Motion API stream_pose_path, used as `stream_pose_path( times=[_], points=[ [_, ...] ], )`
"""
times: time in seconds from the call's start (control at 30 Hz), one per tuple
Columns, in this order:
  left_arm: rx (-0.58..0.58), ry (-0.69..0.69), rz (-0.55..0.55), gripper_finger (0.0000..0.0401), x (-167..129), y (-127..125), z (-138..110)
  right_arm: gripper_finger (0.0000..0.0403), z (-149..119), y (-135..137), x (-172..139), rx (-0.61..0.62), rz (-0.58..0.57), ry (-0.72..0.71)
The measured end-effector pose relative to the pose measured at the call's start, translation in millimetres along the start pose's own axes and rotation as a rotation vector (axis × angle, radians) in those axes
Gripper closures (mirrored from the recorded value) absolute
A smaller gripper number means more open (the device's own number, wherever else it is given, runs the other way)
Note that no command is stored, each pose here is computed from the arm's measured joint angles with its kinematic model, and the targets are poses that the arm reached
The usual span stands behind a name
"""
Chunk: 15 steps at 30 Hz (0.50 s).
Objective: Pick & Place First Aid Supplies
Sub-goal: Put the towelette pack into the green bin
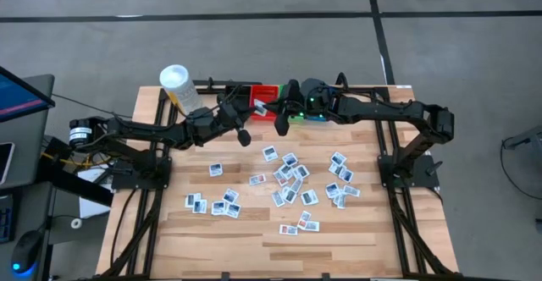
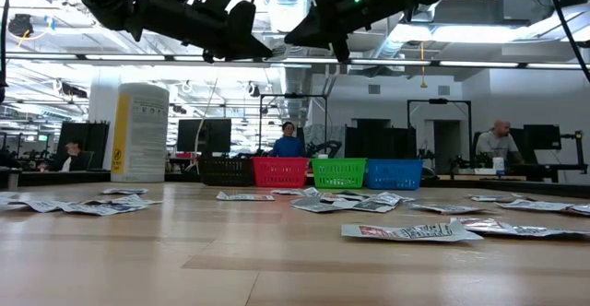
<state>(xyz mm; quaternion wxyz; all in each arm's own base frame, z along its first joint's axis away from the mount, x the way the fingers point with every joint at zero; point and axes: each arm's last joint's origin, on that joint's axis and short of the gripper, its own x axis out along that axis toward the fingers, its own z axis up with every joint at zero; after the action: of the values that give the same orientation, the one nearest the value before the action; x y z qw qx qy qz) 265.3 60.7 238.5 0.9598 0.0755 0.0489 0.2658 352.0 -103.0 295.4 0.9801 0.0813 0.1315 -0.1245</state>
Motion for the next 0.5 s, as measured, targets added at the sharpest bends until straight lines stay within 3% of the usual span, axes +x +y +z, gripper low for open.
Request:
stream_pose_path(
  times=[0.23,0.5],
  points=[
    [-0.017,0.000,0.001,0.0393,0.0,0.0,0.0,0.0399,-0.1,0.0,0.0,-0.011,0.000,0.001],
    [-0.031,0.000,0.007,0.0334,0.5,1.6,-0.2,0.0401,-0.1,-1.3,-0.1,-0.018,-0.004,0.003]
  ],
)
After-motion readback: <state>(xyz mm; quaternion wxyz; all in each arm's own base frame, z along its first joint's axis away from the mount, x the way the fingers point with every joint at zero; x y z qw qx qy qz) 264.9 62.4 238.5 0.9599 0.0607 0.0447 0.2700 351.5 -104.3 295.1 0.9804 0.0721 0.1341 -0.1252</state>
